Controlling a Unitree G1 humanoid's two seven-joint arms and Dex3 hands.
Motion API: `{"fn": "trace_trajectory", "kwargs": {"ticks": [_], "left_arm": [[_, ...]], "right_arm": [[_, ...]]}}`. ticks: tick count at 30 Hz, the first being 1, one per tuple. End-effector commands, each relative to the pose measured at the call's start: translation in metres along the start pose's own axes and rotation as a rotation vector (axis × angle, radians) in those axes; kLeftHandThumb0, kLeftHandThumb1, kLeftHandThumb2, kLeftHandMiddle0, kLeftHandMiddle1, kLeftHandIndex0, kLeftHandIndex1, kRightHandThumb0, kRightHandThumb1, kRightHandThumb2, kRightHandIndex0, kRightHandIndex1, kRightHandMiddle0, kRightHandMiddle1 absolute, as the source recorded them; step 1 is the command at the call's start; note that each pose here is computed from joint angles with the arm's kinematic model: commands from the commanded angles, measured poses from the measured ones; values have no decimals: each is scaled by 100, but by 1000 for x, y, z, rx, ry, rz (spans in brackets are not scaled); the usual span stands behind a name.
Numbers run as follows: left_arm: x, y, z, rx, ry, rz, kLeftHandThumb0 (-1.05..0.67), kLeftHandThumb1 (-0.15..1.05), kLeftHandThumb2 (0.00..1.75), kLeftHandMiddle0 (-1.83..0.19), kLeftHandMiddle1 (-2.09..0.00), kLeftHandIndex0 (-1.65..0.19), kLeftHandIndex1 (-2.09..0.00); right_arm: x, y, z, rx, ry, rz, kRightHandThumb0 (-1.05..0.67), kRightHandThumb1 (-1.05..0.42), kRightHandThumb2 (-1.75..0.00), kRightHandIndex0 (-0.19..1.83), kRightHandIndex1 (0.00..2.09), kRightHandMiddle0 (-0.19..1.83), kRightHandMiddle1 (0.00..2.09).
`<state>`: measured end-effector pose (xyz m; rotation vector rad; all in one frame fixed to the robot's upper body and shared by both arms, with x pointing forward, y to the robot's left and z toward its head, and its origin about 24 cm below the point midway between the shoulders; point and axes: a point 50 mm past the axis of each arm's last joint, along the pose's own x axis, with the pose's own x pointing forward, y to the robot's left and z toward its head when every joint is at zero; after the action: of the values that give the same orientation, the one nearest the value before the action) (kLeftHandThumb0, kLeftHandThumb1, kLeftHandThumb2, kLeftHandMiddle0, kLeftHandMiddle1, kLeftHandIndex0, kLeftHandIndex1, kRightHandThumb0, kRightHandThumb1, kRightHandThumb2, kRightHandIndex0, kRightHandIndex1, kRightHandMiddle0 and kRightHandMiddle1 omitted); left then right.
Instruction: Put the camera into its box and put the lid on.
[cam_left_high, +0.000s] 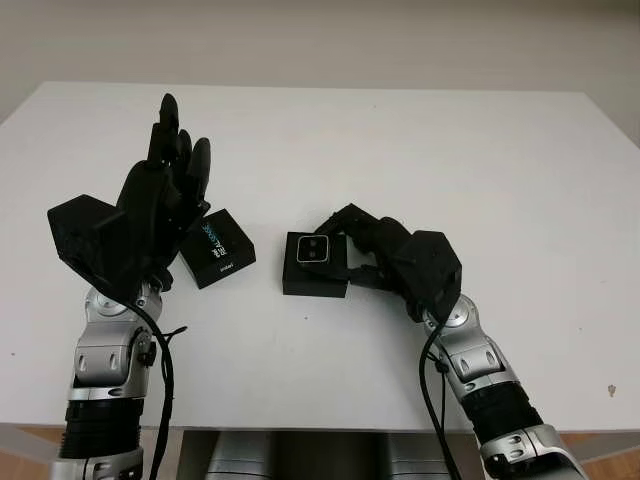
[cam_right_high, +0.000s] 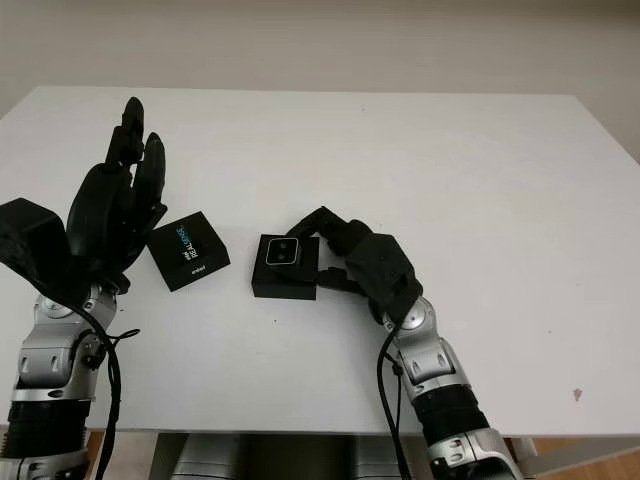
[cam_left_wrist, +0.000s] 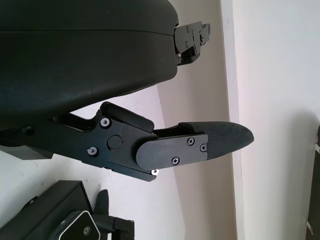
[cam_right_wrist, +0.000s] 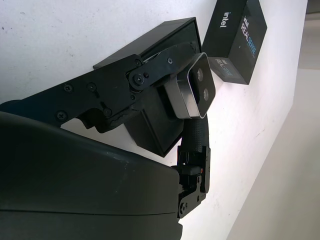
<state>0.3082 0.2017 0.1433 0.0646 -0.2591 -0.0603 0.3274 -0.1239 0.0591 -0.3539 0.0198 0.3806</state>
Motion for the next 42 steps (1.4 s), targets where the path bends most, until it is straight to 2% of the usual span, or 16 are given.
{"fn": "trace_trajectory", "kwargs": {"ticks": [1,8,11,12,14,15,18,32,42], "left_arm": [[-1,1,5,7,-17,-2,-73,105,55,19,0,19,0],[-1,1,5,7,-14,1,-73,105,54,19,0,19,0],[0,1,5,2,-13,2,-74,105,54,19,0,19,0],[0,1,5,2,-13,1,-74,105,54,19,0,19,0],[0,1,5,6,-17,-1,-73,105,54,19,0,19,0],[0,1,5,5,-19,-1,-73,105,54,19,0,19,0],[0,1,6,2,-18,-2,-73,105,54,19,0,19,0],[1,1,6,11,-18,-3,-73,105,54,19,0,19,0],[1,0,6,2,-16,1,-73,105,53,19,0,19,0]], "right_arm": [[-2,1,-10,0,39,6,-43,-94,-5,20,5,29,169],[-2,4,-9,-101,37,37,-47,-95,-6,18,4,24,166],[-3,6,-7,-181,39,83,-54,-93,-5,8,3,12,118],[-3,7,-6,-212,39,91,-56,-93,-5,3,3,11,91],[-4,8,-3,-257,27,93,-59,-93,-5,-1,4,17,55],[-4,8,-2,-269,21,89,-58,-92,-5,-3,4,18,41],[-5,8,0,-276,0,68,-57,-93,-6,-8,3,17,27],[-9,1,9,-278,-76,-4,-62,-95,-6,-15,4,11,15],[-17,-25,39,-280,-202,-141,-62,-94,-5,-9,7,19,16]]}}
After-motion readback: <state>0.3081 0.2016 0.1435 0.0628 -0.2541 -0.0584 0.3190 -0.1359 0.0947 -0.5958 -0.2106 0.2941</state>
